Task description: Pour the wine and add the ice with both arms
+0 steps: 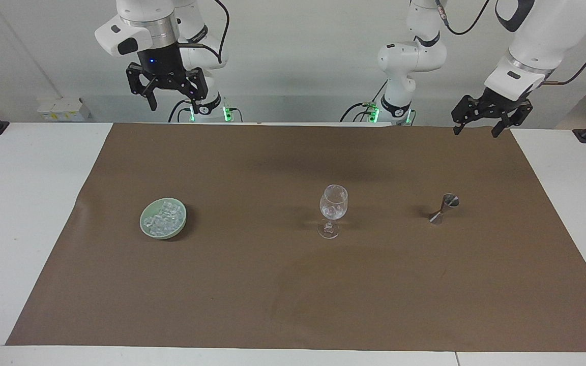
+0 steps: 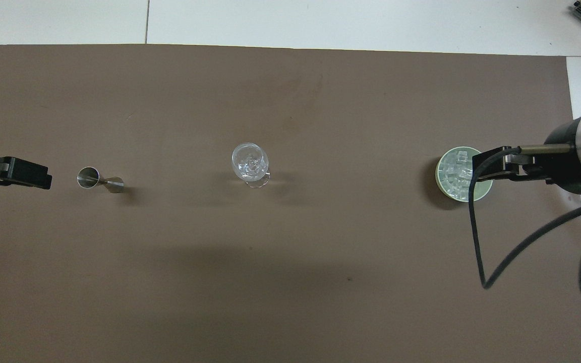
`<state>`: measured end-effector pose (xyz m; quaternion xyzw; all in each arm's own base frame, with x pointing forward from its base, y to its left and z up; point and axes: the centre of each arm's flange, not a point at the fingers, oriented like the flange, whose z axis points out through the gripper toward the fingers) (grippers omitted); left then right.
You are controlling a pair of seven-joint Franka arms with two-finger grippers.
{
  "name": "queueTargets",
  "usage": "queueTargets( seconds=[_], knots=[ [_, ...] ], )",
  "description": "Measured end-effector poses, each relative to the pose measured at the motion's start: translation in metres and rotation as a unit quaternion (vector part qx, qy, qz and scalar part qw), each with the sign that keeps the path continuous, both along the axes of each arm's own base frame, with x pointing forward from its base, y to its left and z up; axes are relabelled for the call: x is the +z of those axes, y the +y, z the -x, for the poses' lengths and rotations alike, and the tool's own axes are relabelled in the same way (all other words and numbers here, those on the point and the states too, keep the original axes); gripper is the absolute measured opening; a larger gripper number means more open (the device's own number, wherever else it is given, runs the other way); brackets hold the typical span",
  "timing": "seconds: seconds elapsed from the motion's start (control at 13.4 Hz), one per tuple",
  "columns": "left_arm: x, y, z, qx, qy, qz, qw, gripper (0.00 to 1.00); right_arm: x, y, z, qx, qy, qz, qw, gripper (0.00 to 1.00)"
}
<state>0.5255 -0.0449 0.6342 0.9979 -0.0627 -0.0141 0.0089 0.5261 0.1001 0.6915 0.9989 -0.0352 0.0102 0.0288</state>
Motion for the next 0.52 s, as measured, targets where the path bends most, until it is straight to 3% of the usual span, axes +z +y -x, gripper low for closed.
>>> queueTargets(
  seconds=[0.52],
  knots=[
    [0.000, 0.000, 0.000, 0.000, 0.000, 0.000, 1.000, 1.00, -0.012, -0.028, -0.004, -0.002, 0.015, 0.001, 1.000, 1.00]
  ],
)
